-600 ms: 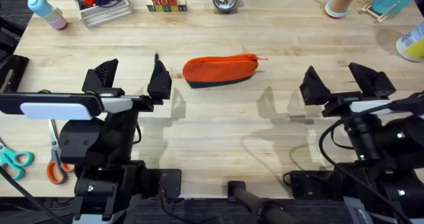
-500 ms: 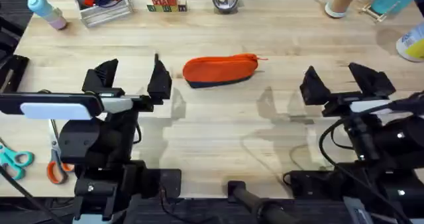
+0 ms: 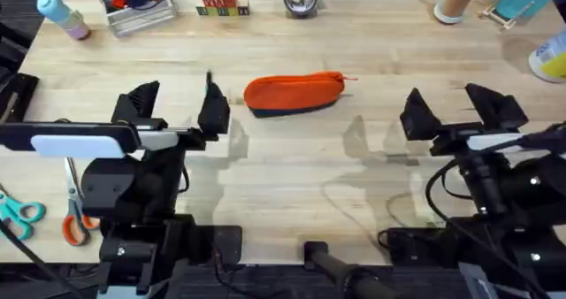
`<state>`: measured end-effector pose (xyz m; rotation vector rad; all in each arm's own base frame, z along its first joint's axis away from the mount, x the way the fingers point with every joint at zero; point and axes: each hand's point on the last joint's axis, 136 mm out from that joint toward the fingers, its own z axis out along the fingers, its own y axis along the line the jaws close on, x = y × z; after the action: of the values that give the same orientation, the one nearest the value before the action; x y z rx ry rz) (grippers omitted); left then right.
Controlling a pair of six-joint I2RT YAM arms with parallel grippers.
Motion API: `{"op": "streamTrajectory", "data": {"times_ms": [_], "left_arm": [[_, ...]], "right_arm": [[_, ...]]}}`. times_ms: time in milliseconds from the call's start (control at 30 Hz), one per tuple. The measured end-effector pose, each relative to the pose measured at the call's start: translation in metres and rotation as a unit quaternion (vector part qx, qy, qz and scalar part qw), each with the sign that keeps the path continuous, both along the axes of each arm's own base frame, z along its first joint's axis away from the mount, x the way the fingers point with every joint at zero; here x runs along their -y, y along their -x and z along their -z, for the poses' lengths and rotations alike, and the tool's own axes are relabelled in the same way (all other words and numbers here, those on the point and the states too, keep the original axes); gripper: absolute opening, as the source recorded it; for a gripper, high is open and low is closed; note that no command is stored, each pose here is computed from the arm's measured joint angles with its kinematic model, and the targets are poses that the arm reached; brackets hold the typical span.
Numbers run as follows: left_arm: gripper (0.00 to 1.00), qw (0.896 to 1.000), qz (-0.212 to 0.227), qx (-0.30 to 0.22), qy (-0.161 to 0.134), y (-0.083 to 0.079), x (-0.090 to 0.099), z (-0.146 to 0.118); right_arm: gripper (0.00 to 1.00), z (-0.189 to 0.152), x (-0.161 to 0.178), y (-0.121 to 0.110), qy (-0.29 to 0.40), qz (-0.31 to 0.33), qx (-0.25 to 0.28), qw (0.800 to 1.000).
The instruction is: Unzip the bag, pick up the pens from the table one at a time and place them inside, then zip the bag closed.
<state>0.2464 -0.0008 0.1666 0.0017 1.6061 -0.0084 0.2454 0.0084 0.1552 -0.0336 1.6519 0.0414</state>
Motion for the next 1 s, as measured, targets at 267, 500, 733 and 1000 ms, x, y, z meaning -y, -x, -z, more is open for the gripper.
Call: {"op": "streamTrajectory", "data": {"times_ms": [267,500,733,1000], "left_arm": [[0.993,1.000,0.000,-0.002,0.002,0.001,0.000,-0.002],[0.993,1.000,0.000,-0.011,0.002,0.015,0.000,-0.041],[0.993,0.993,-0.001,-0.117,0.003,0.027,0.000,-0.071],[0.993,0.969,-0.001,-0.246,0.003,0.025,0.000,-0.083]], "right_arm": [[0.998,-0.009,-0.001,0.001,-0.004,-0.002,0.010,1.000],[0.996,-0.051,-0.001,0.009,-0.010,-0.002,0.035,0.999],[0.997,-0.079,-0.001,0.012,-0.010,-0.001,-0.055,0.998],[0.997,-0.117,-0.001,0.000,-0.010,-0.001,-0.121,0.993]]}}
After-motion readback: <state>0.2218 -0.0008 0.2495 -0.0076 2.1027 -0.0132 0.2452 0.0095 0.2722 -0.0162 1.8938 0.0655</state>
